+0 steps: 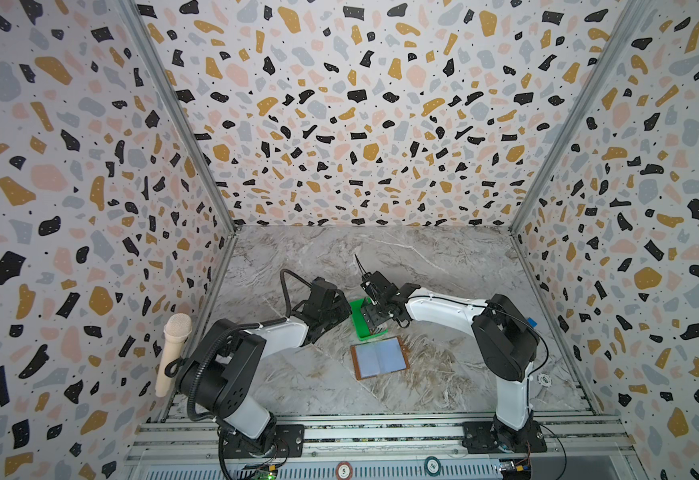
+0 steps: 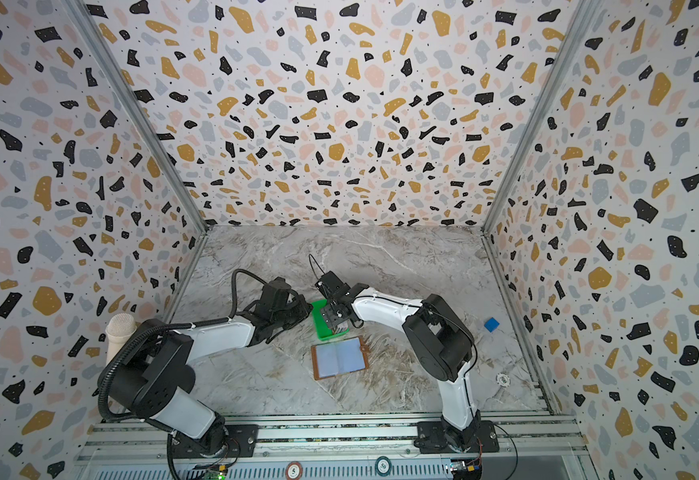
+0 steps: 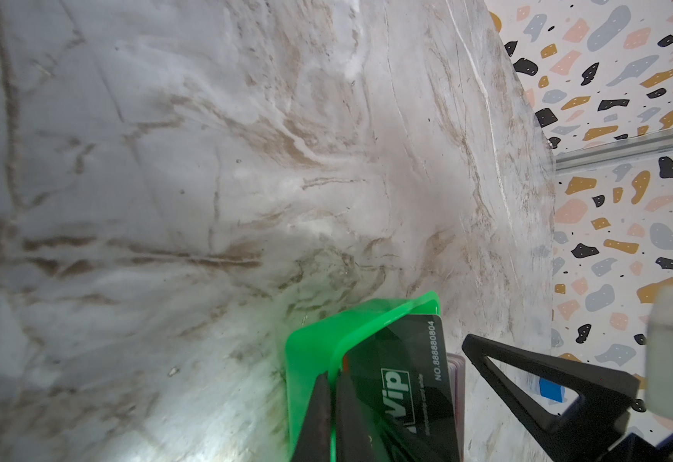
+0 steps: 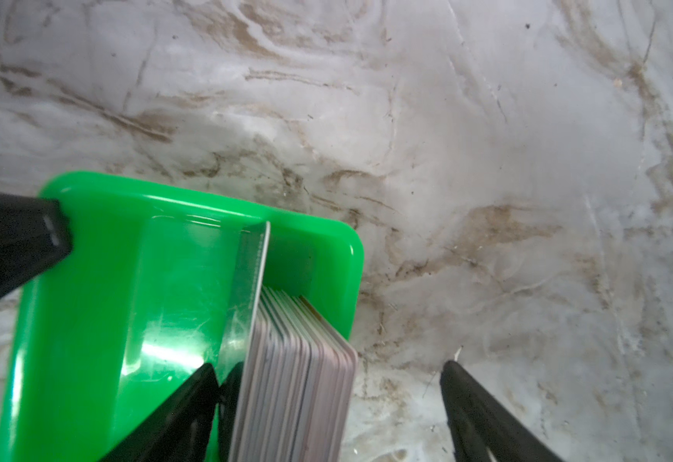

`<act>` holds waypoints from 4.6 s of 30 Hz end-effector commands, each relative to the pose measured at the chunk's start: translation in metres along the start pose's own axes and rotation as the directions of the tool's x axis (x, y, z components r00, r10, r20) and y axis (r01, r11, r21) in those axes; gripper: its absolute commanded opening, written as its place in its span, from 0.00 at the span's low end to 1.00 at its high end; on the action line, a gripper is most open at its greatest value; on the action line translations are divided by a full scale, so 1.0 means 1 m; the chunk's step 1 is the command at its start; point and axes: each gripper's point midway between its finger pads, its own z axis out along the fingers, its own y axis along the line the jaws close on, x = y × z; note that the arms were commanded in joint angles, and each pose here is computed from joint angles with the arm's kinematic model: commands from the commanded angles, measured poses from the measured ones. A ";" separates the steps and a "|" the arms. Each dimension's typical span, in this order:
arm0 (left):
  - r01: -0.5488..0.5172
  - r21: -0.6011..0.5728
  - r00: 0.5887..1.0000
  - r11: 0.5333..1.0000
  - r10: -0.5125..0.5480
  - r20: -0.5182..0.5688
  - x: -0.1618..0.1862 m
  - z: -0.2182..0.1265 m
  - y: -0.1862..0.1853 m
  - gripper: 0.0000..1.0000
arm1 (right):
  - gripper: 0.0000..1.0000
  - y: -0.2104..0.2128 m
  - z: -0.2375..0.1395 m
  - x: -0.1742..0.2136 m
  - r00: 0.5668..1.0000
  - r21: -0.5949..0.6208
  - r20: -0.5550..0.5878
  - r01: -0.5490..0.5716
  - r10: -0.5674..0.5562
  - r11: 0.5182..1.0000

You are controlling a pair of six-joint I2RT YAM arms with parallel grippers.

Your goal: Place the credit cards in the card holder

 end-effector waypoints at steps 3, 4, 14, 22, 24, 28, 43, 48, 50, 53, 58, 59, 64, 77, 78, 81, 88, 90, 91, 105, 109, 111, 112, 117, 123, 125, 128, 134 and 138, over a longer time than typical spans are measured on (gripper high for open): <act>-0.027 0.035 1.000 0.999 0.026 0.014 -0.006 0.000 -0.013 0.00 | 0.79 -0.009 -0.027 -0.022 0.998 0.048 0.060 0.009 -0.011 0.999; -0.028 0.035 1.000 0.999 0.027 0.013 -0.006 0.000 -0.013 0.00 | 0.77 -0.009 -0.027 -0.022 0.998 0.050 0.061 0.010 -0.013 0.999; -0.021 0.033 1.000 0.999 0.021 0.008 -0.005 0.002 -0.011 0.00 | 0.52 -0.002 -0.027 -0.022 0.998 0.057 0.056 0.038 -0.041 0.998; -0.016 0.035 1.000 0.999 0.016 0.004 -0.004 0.003 -0.011 0.00 | 0.29 0.003 -0.025 -0.019 0.998 0.047 0.047 0.045 -0.047 0.998; -0.015 0.036 1.000 0.999 0.015 0.001 -0.003 0.003 -0.010 0.00 | 0.26 0.003 -0.025 -0.020 0.998 0.043 0.049 0.043 -0.045 0.998; -0.013 0.039 1.000 0.999 0.013 -0.003 -0.002 0.004 -0.010 0.00 | 0.32 0.002 -0.023 -0.018 0.998 0.046 0.041 0.035 -0.037 0.998; -0.008 0.047 1.000 0.999 0.009 -0.015 -0.001 0.005 -0.013 0.00 | 0.41 -0.011 -0.026 -0.022 0.999 0.086 0.046 0.019 -0.023 0.996; -0.005 0.042 1.000 0.999 0.006 -0.021 0.001 0.006 -0.011 0.00 | 0.34 -0.010 -0.026 -0.022 0.999 0.086 0.044 0.024 -0.028 0.996; -0.004 0.044 1.000 0.999 0.005 -0.023 0.001 0.006 -0.011 0.00 | 0.32 -0.010 -0.026 -0.021 0.999 0.085 0.043 0.023 -0.027 0.996; -0.003 0.047 1.000 0.999 0.004 -0.022 0.000 0.006 -0.012 0.00 | 0.41 -0.011 -0.025 -0.021 0.999 0.092 0.041 0.025 -0.029 0.995; -0.002 0.044 1.000 0.999 0.003 -0.027 0.002 0.007 -0.010 0.00 | 0.43 -0.013 -0.024 -0.020 0.999 0.107 0.035 0.027 -0.031 0.994; 0.001 0.045 1.000 0.999 0.000 -0.027 0.002 0.007 -0.010 0.00 | 0.43 -0.013 -0.024 -0.020 0.999 0.107 0.035 0.027 -0.031 0.994; 0.003 0.044 1.000 0.999 -0.001 -0.028 0.002 0.008 -0.009 0.00 | 0.35 -0.014 -0.026 -0.021 0.999 0.108 0.038 0.027 -0.031 0.994; 0.002 0.054 0.999 0.999 -0.001 -0.033 0.000 0.011 -0.011 0.00 | 0.08 -0.009 -0.033 -0.029 0.996 0.068 0.084 0.013 -0.019 0.998; -0.003 0.058 0.999 0.998 0.005 -0.035 0.000 0.013 -0.012 0.00 | 0.07 -0.008 -0.036 -0.032 0.994 0.057 0.105 0.010 -0.016 0.998; -0.017 0.056 0.999 0.998 0.019 -0.042 -0.003 0.020 -0.013 0.00 | 0.01 -0.012 -0.050 -0.045 0.985 0.025 0.172 -0.013 0.009 1.000; -0.045 0.059 0.997 0.997 0.048 -0.055 -0.012 0.038 -0.020 0.00 | 0.00 -0.030 -0.092 -0.063 0.946 -0.061 0.302 -0.103 0.117 0.993; -0.054 0.082 0.996 0.995 0.059 -0.064 -0.014 0.044 -0.027 0.00 | 0.00 -0.037 -0.099 -0.060 0.940 -0.078 0.307 -0.133 0.150 0.988; -0.048 0.098 0.996 0.994 0.054 -0.066 -0.017 0.045 -0.030 0.04 | 0.00 -0.039 -0.104 -0.058 0.936 -0.097 0.309 -0.146 0.169 0.984; -0.215 0.686 0.974 0.695 0.106 0.198 -0.049 -0.108 -0.176 0.33 | 0.00 -0.036 -0.234 -0.084 0.730 -0.488 0.565 -0.081 0.385 0.869; -0.238 0.789 0.970 0.566 0.091 0.227 -0.036 -0.147 -0.198 0.34 | 0.00 -0.028 -0.276 -0.097 0.647 -0.592 0.609 -0.015 0.459 0.806; -0.236 0.826 0.970 0.511 0.067 0.236 -0.034 -0.163 -0.203 0.35 | 0.00 -0.025 -0.291 -0.101 0.620 -0.630 0.614 0.012 0.489 0.776; -0.237 0.840 0.969 0.489 0.059 0.239 -0.033 -0.169 -0.205 0.36 | 0.00 -0.023 -0.296 -0.102 0.615 -0.646 0.610 0.021 0.499 0.763; -0.248 0.881 0.968 0.404 0.062 0.244 -0.025 -0.185 -0.219 0.38 | 0.00 -0.010 -0.305 -0.102 0.628 -0.713 0.573 0.066 0.526 0.698; -0.239 0.909 0.970 0.342 0.054 0.235 -0.020 -0.195 -0.226 0.35 | 0.00 0.000 -0.299 -0.097 0.660 -0.758 0.522 0.069 0.540 0.649; -0.233 0.914 0.972 0.332 0.055 0.228 -0.017 -0.196 -0.226 0.31 | 0.00 0.003 -0.296 -0.094 0.668 -0.767 0.511 0.069 0.541 0.638; -0.220 0.920 0.975 0.325 0.049 0.216 -0.016 -0.198 -0.225 0.30 | 0.00 0.000 -0.290 -0.090 0.670 -0.773 0.489 0.036 0.558 0.634; -0.194 0.911 0.981 0.364 0.043 0.192 -0.010 -0.191 -0.212 0.35 | 0.00 -0.024 -0.314 -0.087 0.577 -0.744 0.557 0.026 0.597 0.668; -0.187 0.912 0.982 0.364 0.032 0.188 -0.008 -0.193 -0.207 0.36 | 0.00 -0.027 -0.319 -0.087 0.567 -0.739 0.566 0.028 0.598 0.673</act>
